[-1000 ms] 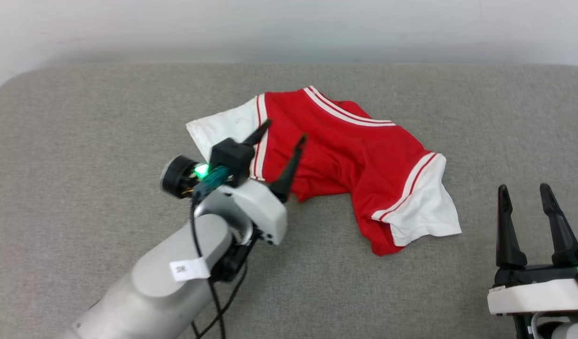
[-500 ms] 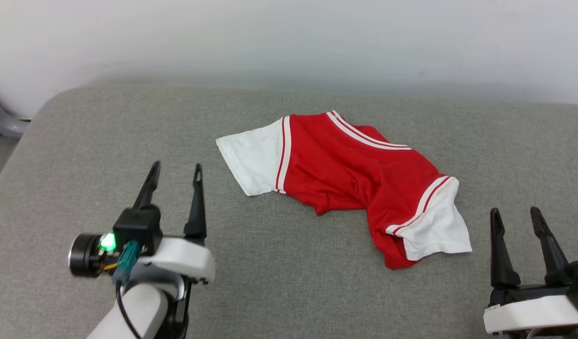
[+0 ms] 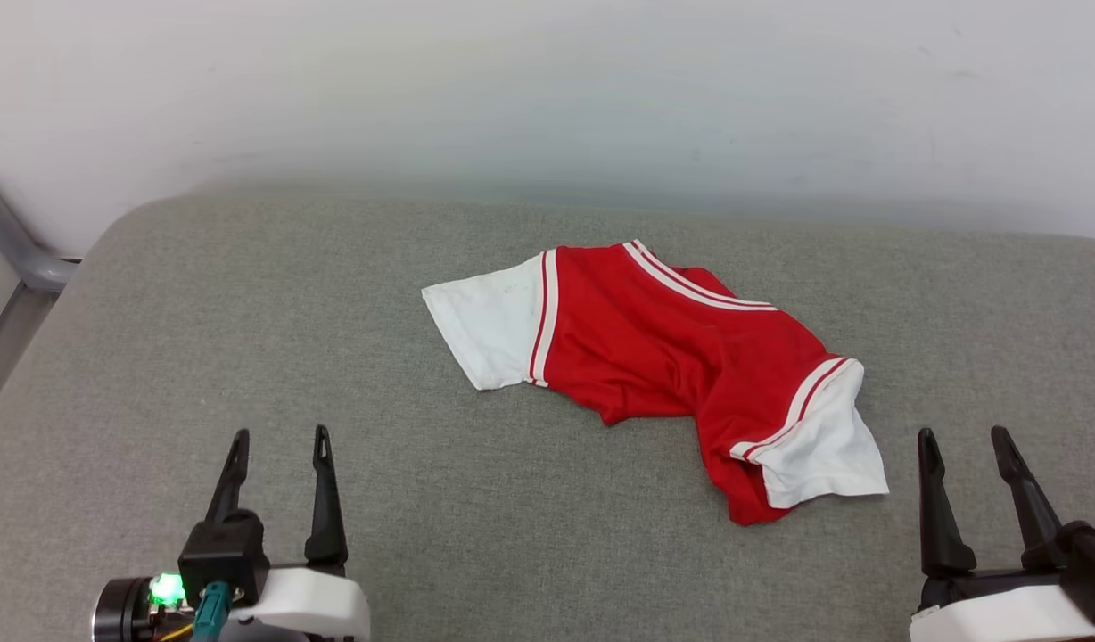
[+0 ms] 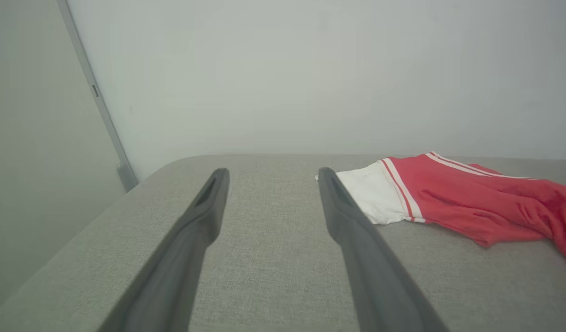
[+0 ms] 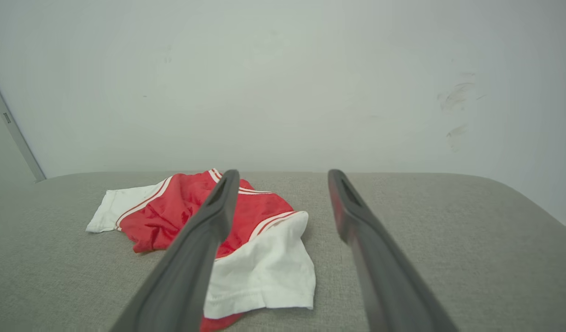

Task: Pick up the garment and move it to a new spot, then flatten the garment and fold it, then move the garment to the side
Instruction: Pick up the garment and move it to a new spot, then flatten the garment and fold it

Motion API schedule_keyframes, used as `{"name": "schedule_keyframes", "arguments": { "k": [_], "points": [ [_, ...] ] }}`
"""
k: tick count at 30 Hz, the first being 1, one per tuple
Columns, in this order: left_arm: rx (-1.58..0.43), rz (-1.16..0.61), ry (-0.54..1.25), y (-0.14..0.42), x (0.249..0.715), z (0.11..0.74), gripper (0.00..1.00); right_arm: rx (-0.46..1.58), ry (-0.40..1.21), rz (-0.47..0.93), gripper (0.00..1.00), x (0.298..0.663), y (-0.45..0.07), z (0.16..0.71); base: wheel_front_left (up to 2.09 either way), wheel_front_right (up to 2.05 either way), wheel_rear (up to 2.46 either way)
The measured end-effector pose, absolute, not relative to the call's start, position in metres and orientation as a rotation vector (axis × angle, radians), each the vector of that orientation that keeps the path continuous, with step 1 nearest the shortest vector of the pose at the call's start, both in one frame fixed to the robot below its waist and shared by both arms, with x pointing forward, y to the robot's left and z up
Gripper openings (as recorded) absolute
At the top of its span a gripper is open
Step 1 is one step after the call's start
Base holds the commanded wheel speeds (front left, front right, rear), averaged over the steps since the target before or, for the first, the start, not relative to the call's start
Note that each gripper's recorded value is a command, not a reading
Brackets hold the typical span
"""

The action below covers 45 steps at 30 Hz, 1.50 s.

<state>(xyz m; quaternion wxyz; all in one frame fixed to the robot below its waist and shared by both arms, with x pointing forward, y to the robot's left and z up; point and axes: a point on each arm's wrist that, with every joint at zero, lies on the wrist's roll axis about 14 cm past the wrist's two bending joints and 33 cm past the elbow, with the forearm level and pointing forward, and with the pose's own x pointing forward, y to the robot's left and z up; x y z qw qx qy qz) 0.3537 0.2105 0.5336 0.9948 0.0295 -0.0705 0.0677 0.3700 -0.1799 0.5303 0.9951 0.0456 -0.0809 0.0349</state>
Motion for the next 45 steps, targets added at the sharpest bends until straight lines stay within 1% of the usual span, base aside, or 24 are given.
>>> {"name": "schedule_keyframes", "arguments": {
  "k": [7,16,45],
  "points": [
    [0.055,0.144,-0.120,0.207,0.339,0.523,1.00,0.092,-0.137,0.057,1.00,0.360,-0.184,0.522,0.00,0.00,0.00],
    [0.069,0.132,-0.106,0.204,0.332,0.516,1.00,0.099,-0.127,0.040,1.00,0.356,-0.189,0.519,0.00,0.00,0.00],
    [0.063,0.110,-0.112,0.194,0.327,0.516,1.00,0.100,-0.131,0.057,1.00,0.354,-0.184,0.520,0.00,0.00,0.00]
  ]
}}
